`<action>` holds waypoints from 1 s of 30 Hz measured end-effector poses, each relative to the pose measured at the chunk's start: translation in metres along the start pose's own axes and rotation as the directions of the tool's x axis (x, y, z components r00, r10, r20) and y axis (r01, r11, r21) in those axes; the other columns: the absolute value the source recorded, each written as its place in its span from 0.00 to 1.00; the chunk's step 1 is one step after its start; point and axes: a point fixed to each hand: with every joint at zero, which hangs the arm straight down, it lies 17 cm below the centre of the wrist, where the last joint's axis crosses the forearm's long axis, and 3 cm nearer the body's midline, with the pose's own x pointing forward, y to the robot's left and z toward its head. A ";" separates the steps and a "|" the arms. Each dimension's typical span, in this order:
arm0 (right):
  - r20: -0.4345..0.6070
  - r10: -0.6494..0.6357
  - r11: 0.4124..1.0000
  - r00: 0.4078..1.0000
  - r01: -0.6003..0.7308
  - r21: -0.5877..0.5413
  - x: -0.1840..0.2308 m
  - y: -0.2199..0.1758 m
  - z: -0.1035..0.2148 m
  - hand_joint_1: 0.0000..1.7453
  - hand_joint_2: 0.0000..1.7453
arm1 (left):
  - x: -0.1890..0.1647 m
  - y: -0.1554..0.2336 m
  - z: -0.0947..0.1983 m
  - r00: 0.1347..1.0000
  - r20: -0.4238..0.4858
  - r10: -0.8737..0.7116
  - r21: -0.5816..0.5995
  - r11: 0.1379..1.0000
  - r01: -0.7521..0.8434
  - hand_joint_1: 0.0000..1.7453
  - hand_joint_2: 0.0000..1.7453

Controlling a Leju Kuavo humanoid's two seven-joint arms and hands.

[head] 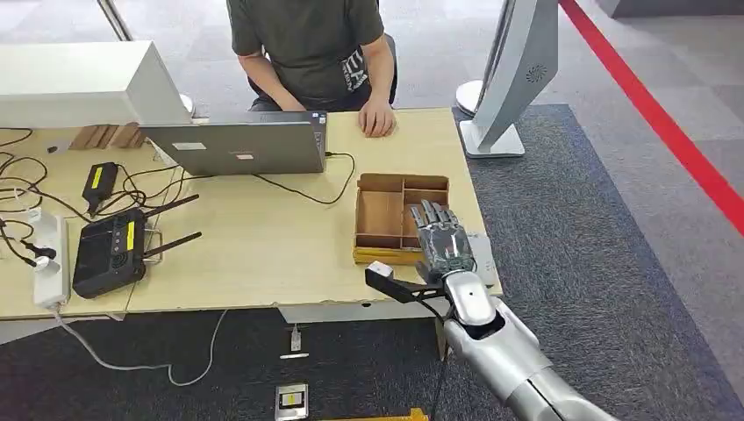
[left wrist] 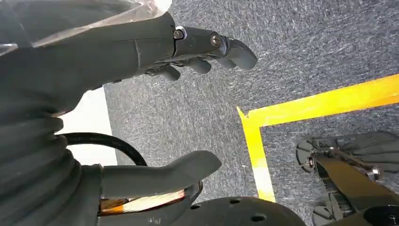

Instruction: Pass the card to the sensor for recognition and then transmit it.

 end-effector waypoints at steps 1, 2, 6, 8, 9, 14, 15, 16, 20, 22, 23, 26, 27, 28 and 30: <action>0.003 0.000 1.000 1.000 0.000 0.002 0.000 0.001 0.000 1.00 1.00 | 0.000 0.000 0.000 1.000 0.000 -0.001 0.000 1.000 0.001 0.00 1.00; 0.004 0.000 1.000 1.000 0.000 0.004 0.001 0.001 0.000 1.00 1.00 | 0.000 0.000 0.000 1.000 0.000 -0.002 0.000 1.000 0.002 0.00 1.00; 0.007 0.007 1.000 1.000 -0.007 0.012 0.002 0.003 0.001 1.00 1.00 | 0.000 0.000 0.000 1.000 0.002 -0.001 0.000 1.000 0.001 0.00 1.00; 0.004 0.016 1.000 1.000 -0.016 0.016 0.001 0.004 0.001 0.97 1.00 | 0.000 0.000 0.000 1.000 0.003 -0.001 0.000 1.000 0.001 0.00 1.00; 0.000 0.019 1.000 1.000 -0.019 0.017 0.000 0.004 0.000 0.95 1.00 | 0.000 0.000 0.000 1.000 0.003 -0.001 0.000 1.000 0.001 0.00 1.00; -0.003 0.027 0.999 1.000 -0.026 0.019 -0.003 0.004 -0.002 0.84 1.00 | 0.000 0.001 0.000 1.000 0.002 0.003 0.004 1.000 -0.003 0.00 1.00; -0.003 0.028 0.999 1.000 -0.028 0.019 -0.003 0.004 -0.003 0.67 1.00 | 0.000 0.001 0.000 1.000 0.002 0.005 0.005 1.000 -0.005 0.00 1.00; -0.004 0.029 0.999 1.000 -0.029 0.019 -0.003 0.004 -0.003 0.69 1.00 | 0.000 0.001 0.000 1.000 0.002 0.005 0.006 1.000 -0.005 0.00 1.00; -0.006 0.033 0.999 0.999 -0.033 0.022 -0.005 0.006 -0.004 1.00 1.00 | 0.000 0.001 0.000 1.000 0.002 0.006 0.007 1.000 -0.006 0.00 1.00; -0.007 0.035 0.999 0.999 -0.035 0.025 -0.006 0.007 -0.004 1.00 1.00 | 0.000 0.001 0.000 1.000 0.002 0.006 0.007 1.000 -0.006 0.00 1.00; -0.007 0.036 0.999 0.999 -0.036 0.025 -0.006 0.007 -0.004 1.00 1.00 | 0.000 0.002 0.000 1.000 0.002 0.006 0.007 1.000 -0.006 0.00 1.00; -0.009 0.037 0.999 0.999 -0.037 0.025 -0.007 0.008 -0.005 1.00 1.00 | 0.000 0.002 0.000 1.000 0.002 0.006 0.009 1.000 -0.006 0.00 1.00; -0.009 0.038 0.999 0.999 -0.038 0.026 -0.007 0.008 -0.005 1.00 1.00 | 0.000 0.002 0.000 1.000 0.002 0.006 0.009 1.000 -0.006 0.00 1.00; -0.010 0.038 0.999 0.999 -0.038 0.027 -0.008 0.009 -0.005 1.00 1.00 | 0.000 0.002 0.000 1.000 0.002 0.006 0.010 1.000 -0.006 0.00 1.00; -0.009 0.035 0.999 0.999 -0.035 0.028 -0.007 0.010 -0.005 1.00 1.00 | 0.000 0.002 0.000 1.000 0.002 0.007 0.010 1.000 -0.007 0.00 1.00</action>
